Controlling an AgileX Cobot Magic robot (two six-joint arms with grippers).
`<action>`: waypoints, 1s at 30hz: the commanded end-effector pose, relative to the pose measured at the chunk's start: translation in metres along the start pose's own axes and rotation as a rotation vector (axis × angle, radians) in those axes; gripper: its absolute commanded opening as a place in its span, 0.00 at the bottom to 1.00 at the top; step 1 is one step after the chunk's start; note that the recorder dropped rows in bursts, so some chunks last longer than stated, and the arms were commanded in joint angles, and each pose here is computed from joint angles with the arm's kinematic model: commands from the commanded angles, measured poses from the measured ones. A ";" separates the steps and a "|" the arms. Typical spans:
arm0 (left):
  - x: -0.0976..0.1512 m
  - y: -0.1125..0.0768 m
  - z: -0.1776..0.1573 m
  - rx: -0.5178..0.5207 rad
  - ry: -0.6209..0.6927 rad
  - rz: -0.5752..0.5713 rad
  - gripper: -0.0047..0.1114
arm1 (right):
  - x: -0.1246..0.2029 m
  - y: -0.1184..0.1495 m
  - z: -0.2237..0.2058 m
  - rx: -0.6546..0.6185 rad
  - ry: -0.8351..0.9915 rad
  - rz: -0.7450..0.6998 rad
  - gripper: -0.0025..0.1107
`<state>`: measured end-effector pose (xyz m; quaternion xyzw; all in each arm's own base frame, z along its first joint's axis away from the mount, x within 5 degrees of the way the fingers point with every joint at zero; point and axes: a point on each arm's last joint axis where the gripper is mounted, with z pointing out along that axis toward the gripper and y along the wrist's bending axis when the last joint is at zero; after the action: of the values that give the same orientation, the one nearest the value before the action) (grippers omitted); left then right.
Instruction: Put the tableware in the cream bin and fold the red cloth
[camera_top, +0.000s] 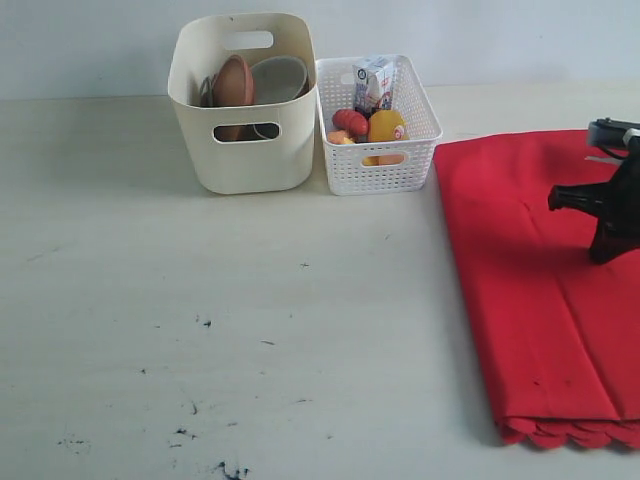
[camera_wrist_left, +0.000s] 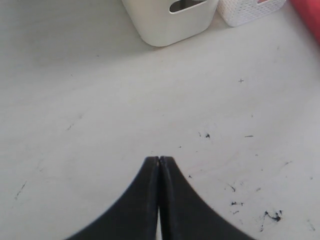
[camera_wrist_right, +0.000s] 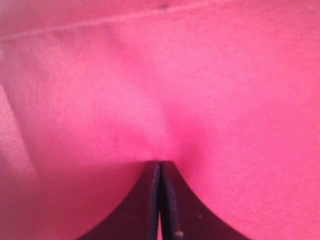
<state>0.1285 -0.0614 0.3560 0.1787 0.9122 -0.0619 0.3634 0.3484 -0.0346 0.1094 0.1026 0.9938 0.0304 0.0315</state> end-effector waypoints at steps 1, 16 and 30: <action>-0.001 0.001 -0.001 -0.004 -0.026 -0.007 0.05 | -0.020 0.001 0.022 -0.022 -0.031 0.014 0.02; -0.001 0.001 -0.001 -0.003 -0.030 -0.007 0.05 | -0.088 0.012 0.046 -0.112 -0.100 0.081 0.02; -0.001 0.001 -0.001 -0.003 -0.030 -0.007 0.05 | -0.140 0.026 0.062 -0.241 -0.135 0.162 0.02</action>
<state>0.1292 -0.0619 0.3568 0.1787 0.9099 -0.0639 0.3690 0.5047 -0.0348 0.0903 0.1881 0.9554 0.1563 0.1656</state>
